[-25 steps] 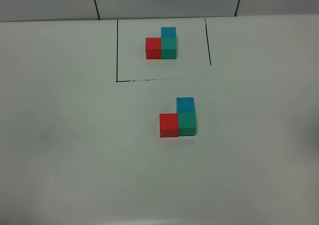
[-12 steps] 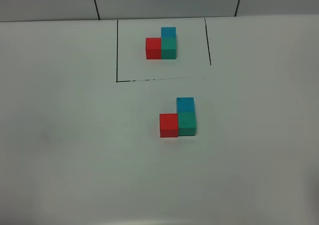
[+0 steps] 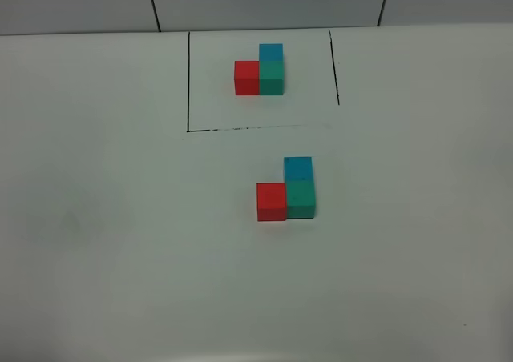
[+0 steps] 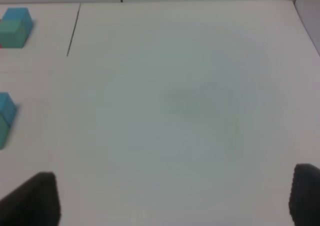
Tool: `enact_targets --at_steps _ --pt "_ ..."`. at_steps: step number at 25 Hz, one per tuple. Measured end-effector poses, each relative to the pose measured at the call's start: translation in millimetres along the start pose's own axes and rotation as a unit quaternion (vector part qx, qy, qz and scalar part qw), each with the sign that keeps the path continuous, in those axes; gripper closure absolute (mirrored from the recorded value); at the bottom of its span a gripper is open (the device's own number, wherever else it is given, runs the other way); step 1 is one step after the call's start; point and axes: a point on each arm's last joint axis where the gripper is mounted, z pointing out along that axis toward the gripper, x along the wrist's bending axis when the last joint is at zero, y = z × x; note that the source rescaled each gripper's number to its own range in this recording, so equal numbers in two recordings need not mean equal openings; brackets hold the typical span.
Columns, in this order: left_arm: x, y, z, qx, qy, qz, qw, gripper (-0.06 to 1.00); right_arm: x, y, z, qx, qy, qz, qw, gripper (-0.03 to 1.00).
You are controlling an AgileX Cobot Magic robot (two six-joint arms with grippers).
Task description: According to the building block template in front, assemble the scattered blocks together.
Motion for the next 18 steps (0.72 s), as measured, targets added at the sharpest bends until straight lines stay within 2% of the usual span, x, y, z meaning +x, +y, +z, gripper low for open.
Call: enact_targets --at_steps 5,11,15,18 --pt "0 0 0 0.000 0.000 0.000 1.000 0.19 0 -11 -3 -0.025 0.003 -0.004 1.000 -0.02" --pt "0 0 0 0.000 0.000 0.000 1.000 0.19 0 -13 -3 -0.024 0.003 -0.005 1.000 0.00" --pt "0 0 0 0.000 0.000 0.000 1.000 0.19 0 -22 2 0.017 0.001 -0.006 1.000 0.02" --pt "0 0 0 0.000 0.000 0.000 1.000 0.19 0 -24 2 0.023 0.001 -0.005 1.000 0.03"
